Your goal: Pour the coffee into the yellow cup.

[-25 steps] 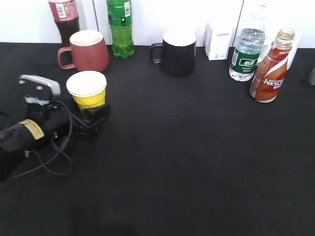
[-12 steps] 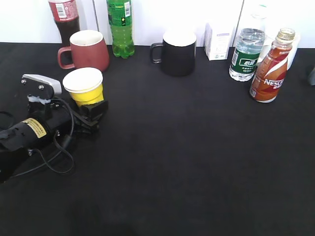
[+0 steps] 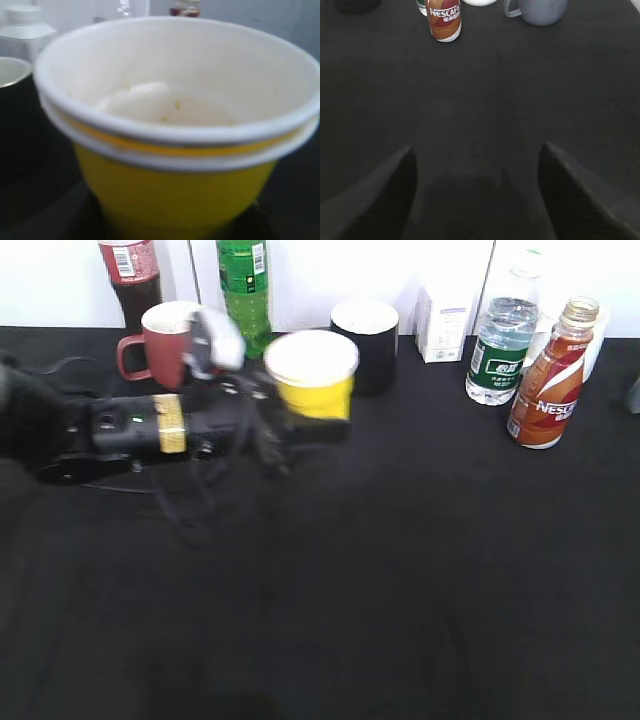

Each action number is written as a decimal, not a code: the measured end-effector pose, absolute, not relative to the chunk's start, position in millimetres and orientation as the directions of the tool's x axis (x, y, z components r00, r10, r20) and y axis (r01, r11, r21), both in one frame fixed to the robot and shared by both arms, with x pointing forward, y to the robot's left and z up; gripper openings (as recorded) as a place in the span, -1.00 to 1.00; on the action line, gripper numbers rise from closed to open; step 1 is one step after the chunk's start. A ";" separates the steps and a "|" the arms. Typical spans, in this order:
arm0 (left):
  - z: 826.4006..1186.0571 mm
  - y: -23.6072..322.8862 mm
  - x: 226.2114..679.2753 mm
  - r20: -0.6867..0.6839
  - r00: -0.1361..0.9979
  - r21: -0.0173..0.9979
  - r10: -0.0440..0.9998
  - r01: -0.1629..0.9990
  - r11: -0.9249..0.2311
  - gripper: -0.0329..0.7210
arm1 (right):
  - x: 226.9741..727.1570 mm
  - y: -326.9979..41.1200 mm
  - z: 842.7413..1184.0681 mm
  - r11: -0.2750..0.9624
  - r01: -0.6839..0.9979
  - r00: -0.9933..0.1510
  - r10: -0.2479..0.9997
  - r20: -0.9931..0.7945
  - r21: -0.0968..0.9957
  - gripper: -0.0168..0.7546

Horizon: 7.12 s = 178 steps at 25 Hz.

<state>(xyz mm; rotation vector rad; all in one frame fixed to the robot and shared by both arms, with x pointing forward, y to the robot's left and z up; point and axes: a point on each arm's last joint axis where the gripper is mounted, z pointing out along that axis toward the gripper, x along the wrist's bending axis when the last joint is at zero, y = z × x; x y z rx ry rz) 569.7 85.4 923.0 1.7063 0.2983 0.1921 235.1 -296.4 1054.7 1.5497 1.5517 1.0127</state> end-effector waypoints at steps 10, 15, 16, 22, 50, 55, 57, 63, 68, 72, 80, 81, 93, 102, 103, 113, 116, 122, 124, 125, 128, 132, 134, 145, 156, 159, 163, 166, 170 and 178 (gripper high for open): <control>921.1 81.0 565.9 -0.035 0.958 0.984 0.284 0.084 -0.160 0.29 | 265.9 -296.0 1073.7 -0.031 0.426 -0.025 0.999 0.046 0.904 0.57; 921.3 80.9 565.9 -0.036 0.958 0.984 0.283 0.084 -0.158 0.29 | 368.9 -295.2 1069.0 -0.007 0.263 -0.024 1.000 0.014 0.965 0.57; 921.3 80.9 565.9 -0.036 0.958 0.984 0.283 0.084 -0.158 0.29 | 378.2 -295.4 1052.1 -0.004 0.219 -0.021 1.000 0.009 0.976 0.57; 921.3 80.9 565.9 -0.036 0.958 0.984 0.283 0.084 -0.158 0.29 | 427.8 -295.6 1007.8 -0.082 0.165 0.005 0.997 0.082 0.983 0.57; 923.1 80.3 565.0 -0.041 0.962 0.987 0.272 0.081 -0.139 0.28 | 583.8 -269.7 876.7 -0.019 0.231 -0.243 0.967 0.076 0.973 0.60; 923.1 80.3 565.0 -0.041 0.962 0.987 0.272 0.081 -0.139 0.28 | 583.9 -269.5 877.5 -0.021 0.222 -0.245 0.966 0.076 0.975 0.45; 923.1 80.3 565.0 -0.041 0.962 0.987 0.272 0.081 -0.139 0.28 | 583.9 -269.6 877.3 -0.021 0.222 -0.244 0.967 0.077 0.975 0.45; 923.1 80.3 565.0 -0.041 0.962 0.987 0.272 0.081 -0.139 0.28 | 577.1 -269.7 890.9 0.001 0.195 -0.251 0.967 0.049 0.981 0.45; 926.3 58.1 552.5 -0.032 0.977 0.989 0.211 0.061 -0.136 0.28 | 558.2 -257.4 965.9 0.249 0.055 -0.422 0.884 -0.204 0.967 0.45; 936.5 27.7 539.1 0.004 0.991 0.993 0.130 0.011 -0.120 0.28 | 538.4 -248.3 997.5 0.432 -0.077 -0.524 0.749 -0.405 0.898 0.45; 937.7 0.6 526.5 0.017 0.991 0.986 0.131 0.006 -0.167 0.28 | 527.9 -242.6 1013.1 0.657 -0.337 -0.480 0.496 -0.724 0.674 0.45; 937.4 0.7 526.8 0.017 0.991 0.986 0.134 0.006 -0.169 0.28 | 527.9 -242.6 1013.1 0.681 -0.360 -0.463 0.462 -0.756 0.637 0.45; 934.8 -6.6 516.6 0.022 0.996 0.980 0.082 -0.005 -0.199 0.28 | 527.8 -242.5 1013.1 0.805 -0.512 -0.290 0.165 -0.943 0.299 0.45; 934.7 -6.6 516.5 0.013 0.996 0.980 0.084 0.004 -0.199 0.28 | 527.8 -242.5 1013.1 0.821 -0.548 -0.213 0.048 -0.976 0.160 0.45; 934.6 -6.6 516.6 0.013 0.996 0.980 0.085 0.005 -0.200 0.28 | 527.8 -242.5 1013.2 0.822 -0.552 -0.202 0.031 -0.979 0.140 0.45; 934.2 -6.5 516.3 0.015 0.997 0.979 0.081 0.002 -0.205 0.28 | 529.5 -244.1 1015.1 0.835 -0.542 -0.162 0.006 -0.987 0.094 0.45; 934.2 -6.5 516.3 0.015 0.997 0.979 0.081 0.002 -0.205 0.28 | 529.7 -244.4 1015.3 0.837 -0.543 -0.150 -0.008 -0.989 0.075 0.45; 934.2 -6.5 516.3 0.015 0.997 0.979 0.080 0.001 -0.205 0.28 | 530.3 -245.1 1016.0 0.842 -0.538 -0.129 -0.025 -0.991 0.049 0.45; 934.2 -6.5 516.3 0.015 0.997 0.979 0.080 0.001 -0.205 0.28 | 530.9 -245.9 1016.6 0.847 -0.530 -0.121 -0.024 -0.992 0.044 0.45; 934.1 -6.5 516.2 0.016 0.997 0.979 0.080 0.001 -0.205 0.28 | 531.0 -245.9 1016.7 0.847 -0.530 -0.119 -0.026 -0.993 0.041 0.45; 934.1 -6.5 516.2 0.016 0.997 0.979 0.080 0.001 -0.206 0.28 | 531.0 -246.0 1016.7 0.848 -0.529 -0.116 -0.030 -0.993 0.036 0.45; 933.9 -6.5 516.3 0.016 0.997 0.978 0.081 0.001 -0.208 0.28 | 531.1 -246.1 1016.8 0.848 -0.531 -0.104 -0.047 -0.993 0.015 0.45; 933.9 -6.5 516.3 0.016 0.997 0.978 0.081 0.001 -0.208 0.28 | 531.1 -246.1 1016.8 0.848 -0.530 -0.102 -0.049 -0.994 0.012 0.45; 933.6 -6.4 516.5 0.017 0.996 0.977 0.083 0.001 -0.212 0.28 | 531.0 -245.9 1016.9 0.848 -0.523 -0.141 0.015 -0.990 0.087 0.45; 933.7 24.1 547.0 0.015 0.982 0.978 0.188 0.025 -0.209 0.28 | 525.9 -240.0 1012.0 0.370 -0.088 -0.613 0.712 -0.343 0.925 0.45; 933.7 50.7 568.9 0.015 0.963 0.978 0.270 0.042 -0.206 0.28 | 525.9 -240.1 1012.3 0.354 -0.075 -0.613 0.721 -0.323 0.932 0.45; 933.7 100.8 601.3 0.015 0.914 0.978 0.405 0.071 -0.198 0.28 | 526.0 -240.1 1012.4 0.352 -0.074 -0.613 0.722 -0.321 0.933 0.45; 933.6 128.5 615.1 0.016 0.882 0.977 0.471 0.085 -0.193 0.28 | 526.0 -240.1 1012.4 0.352 -0.074 -0.613 0.722 -0.321 0.933 0.45; 931.5 151.4 624.9 0.019 0.853 0.976 0.522 0.097 -0.193 0.28 | 526.0 -240.1 1012.5 0.351 -0.074 -0.613 0.723 -0.320 0.934 0.45; 913.5 164.4 619.0 0.044 0.796 0.973 0.604 0.104 -0.208 0.28 | 526.0 -240.2 1012.5 0.350 -0.074 -0.612 0.723 -0.320 0.934 0.45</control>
